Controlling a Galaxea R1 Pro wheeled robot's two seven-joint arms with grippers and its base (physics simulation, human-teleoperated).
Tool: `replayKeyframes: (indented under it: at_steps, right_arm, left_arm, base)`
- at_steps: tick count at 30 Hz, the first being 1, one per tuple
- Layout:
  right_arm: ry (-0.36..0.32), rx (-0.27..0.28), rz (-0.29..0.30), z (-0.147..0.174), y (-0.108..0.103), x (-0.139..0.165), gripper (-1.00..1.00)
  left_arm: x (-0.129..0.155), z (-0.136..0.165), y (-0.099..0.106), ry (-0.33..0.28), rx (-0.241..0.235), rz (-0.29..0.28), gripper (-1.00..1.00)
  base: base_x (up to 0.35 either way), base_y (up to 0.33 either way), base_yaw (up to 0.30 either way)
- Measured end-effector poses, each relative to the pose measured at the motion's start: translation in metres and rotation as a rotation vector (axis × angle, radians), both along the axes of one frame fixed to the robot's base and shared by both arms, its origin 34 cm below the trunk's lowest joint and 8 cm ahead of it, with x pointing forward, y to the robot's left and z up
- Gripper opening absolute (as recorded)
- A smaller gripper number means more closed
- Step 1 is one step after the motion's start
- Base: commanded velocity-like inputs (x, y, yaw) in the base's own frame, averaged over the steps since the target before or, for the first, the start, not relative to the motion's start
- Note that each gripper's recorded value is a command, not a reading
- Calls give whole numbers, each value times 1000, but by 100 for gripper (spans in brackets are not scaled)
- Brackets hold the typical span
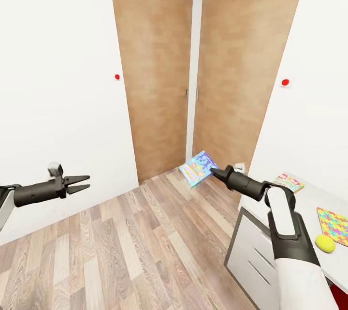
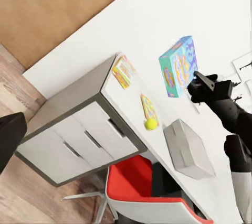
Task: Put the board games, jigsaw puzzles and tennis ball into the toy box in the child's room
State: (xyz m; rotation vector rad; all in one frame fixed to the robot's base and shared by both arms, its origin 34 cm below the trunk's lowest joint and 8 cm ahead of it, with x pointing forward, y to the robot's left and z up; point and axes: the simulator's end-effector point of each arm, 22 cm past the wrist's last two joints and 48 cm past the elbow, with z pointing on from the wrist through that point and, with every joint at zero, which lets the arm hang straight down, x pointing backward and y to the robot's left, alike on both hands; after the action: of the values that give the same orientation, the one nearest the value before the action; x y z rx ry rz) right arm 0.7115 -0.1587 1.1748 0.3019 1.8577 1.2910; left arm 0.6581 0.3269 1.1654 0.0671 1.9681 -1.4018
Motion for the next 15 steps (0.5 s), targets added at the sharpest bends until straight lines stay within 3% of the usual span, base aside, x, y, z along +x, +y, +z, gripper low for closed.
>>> replayKeyframes:
  at_steps: [2,5,15]
  right_arm:
    - [38,-34,-37,-10,-23,12,-100]
    - [74,-31,-58,-17,-45,22,-100]
    - [12,116,-60,25,-97,18,-100]
  left_arm:
    - [9,11,-5,-14,8,-13,100]
    - [16,16,-10,-12,17,-27,100]
    - [19,17,-14,-3,9,-39,100]
  base:
    - [0,0,0]
    - [0,0,0]
    - [0,0,0]
